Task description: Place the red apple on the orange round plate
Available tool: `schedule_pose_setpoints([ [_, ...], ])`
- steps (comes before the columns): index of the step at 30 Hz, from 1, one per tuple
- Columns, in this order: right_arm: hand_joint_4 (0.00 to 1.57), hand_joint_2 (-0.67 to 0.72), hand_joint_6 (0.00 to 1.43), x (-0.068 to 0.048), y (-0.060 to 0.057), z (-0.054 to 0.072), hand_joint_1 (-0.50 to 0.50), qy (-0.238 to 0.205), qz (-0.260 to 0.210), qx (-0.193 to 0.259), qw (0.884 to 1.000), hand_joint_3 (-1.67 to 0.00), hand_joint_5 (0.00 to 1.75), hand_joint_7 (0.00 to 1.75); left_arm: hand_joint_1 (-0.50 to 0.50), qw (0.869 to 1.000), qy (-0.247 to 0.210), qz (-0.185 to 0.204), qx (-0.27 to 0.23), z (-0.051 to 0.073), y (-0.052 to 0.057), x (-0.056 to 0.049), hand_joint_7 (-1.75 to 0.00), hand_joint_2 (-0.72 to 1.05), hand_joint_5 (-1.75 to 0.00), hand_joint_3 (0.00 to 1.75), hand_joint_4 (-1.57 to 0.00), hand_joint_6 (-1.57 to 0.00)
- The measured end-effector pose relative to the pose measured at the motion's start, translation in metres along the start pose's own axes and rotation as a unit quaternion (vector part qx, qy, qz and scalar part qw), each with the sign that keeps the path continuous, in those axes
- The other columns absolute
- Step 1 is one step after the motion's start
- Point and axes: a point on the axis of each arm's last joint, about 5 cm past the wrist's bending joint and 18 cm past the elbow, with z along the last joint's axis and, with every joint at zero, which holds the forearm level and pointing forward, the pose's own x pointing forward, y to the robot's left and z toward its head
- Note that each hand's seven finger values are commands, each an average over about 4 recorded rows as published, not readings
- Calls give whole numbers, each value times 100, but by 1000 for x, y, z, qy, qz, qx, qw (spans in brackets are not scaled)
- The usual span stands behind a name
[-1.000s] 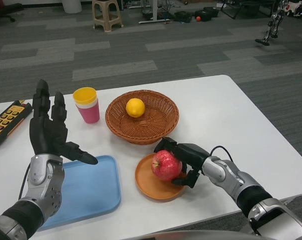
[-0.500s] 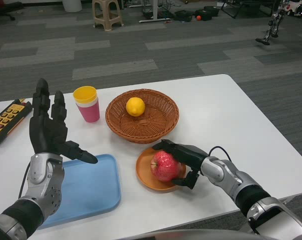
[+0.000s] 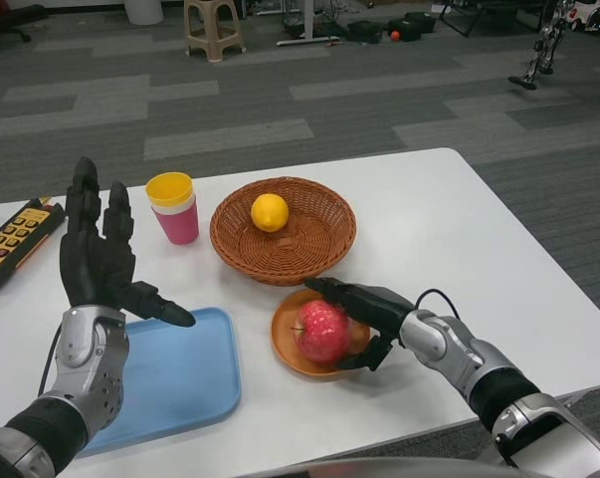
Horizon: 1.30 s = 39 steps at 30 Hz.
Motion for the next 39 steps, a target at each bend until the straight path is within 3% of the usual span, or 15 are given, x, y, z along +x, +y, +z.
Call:
schedule_pose_setpoints([
  [7, 0, -19, 0, -3, -6, 0, -42, -1, -21, 1, 1000, -20, 0, 0, -50, 1000, 0, 0, 0, 0, 0, 0, 0, -64, 0, 9, 0, 0],
  [13, 0, 3, 0, -7, -11, -2, -42, 3, -40, 3, 999, -4, 0, 0, -50, 1000, 0, 0, 0, 0, 0, 0, 0, -64, 0, 9, 0, 0],
  [19, 0, 27, 0, -11, -16, -5, -42, 7, -65, 21, 998, 0, 0, 0, -50, 1000, 0, 1, 0, 0, 0, 0, 0, -64, 0, 9, 0, 0],
  [23, 0, 61, 0, -13, -19, -6, -46, 3, -91, 62, 994, 0, 0, 0, -50, 1000, 1, 1, 0, 0, 0, 0, 0, -64, 0, 9, 0, 0],
  [27, 0, 69, 0, -15, -21, -8, -48, 0, -112, 98, 989, 0, 0, 0, -50, 1000, 1, 1, 0, 0, 0, 0, 0, -64, 0, 9, 0, 0],
  [30, 0, 72, 0, -16, -20, -8, -46, -7, -137, 140, 981, 0, 0, 0, -50, 1000, 1, 1, 1, 0, 0, -1, 0, -64, 0, 9, 0, 0],
  [33, 0, 72, 0, -16, -16, -6, -46, -27, -179, 198, 963, 0, 0, 0, -50, 1000, 1, 0, 1, 0, 0, -1, 0, -64, 0, 9, 0, 0],
  [39, 0, 72, 0, -15, -15, 0, -46, -62, -247, 248, 935, 0, 0, 0, -50, 1000, 1, 0, 1, 0, 0, -1, 0, -64, 0, 9, 0, 0],
])
